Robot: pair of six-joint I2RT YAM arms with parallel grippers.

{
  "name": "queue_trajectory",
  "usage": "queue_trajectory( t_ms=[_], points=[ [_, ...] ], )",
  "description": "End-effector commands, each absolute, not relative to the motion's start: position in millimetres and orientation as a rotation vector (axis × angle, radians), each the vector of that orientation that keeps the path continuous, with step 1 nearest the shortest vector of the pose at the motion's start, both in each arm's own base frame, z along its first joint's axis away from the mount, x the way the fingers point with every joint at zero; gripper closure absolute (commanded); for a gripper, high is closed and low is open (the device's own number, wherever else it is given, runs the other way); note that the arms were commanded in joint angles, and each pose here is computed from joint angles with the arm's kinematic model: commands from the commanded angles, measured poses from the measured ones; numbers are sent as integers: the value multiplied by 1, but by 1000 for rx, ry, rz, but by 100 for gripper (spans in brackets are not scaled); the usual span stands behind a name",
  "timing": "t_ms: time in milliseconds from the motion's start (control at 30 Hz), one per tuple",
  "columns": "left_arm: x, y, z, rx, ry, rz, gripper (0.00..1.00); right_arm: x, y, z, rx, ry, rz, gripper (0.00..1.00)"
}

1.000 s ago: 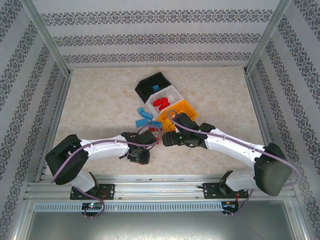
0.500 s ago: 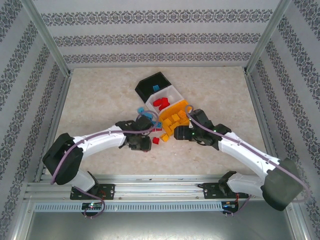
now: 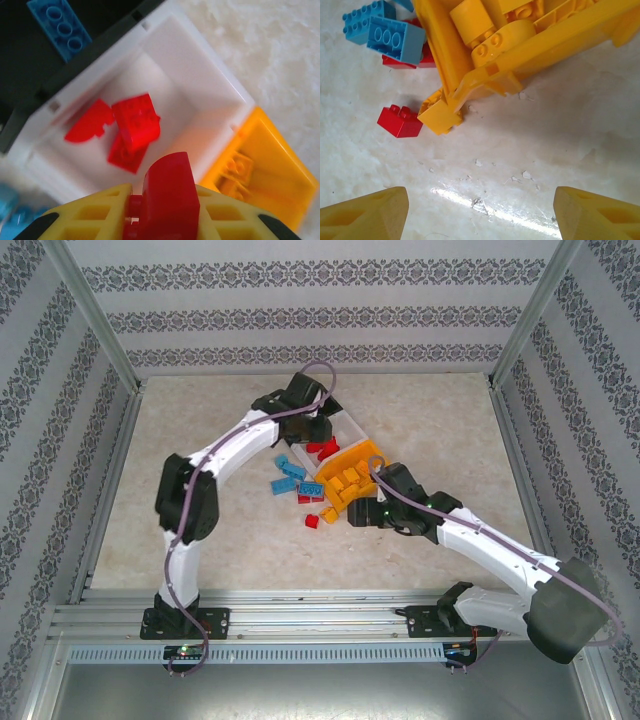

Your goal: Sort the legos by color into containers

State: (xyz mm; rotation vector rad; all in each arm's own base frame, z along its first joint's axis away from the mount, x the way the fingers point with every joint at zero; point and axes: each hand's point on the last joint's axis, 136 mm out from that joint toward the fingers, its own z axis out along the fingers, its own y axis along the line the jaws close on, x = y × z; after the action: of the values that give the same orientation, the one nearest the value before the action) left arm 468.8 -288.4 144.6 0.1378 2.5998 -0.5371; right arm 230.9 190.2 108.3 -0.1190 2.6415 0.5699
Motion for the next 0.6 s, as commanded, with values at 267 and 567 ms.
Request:
queue_trajectory(
  t_ms=[267,567],
  points=[
    [490,-282,133,189,2644,-482,35,224,212,105,-263,2682,485,18],
    [427,-219,203,119,2499,-454,19,235,281,86,-434,2743,495,18]
  ],
)
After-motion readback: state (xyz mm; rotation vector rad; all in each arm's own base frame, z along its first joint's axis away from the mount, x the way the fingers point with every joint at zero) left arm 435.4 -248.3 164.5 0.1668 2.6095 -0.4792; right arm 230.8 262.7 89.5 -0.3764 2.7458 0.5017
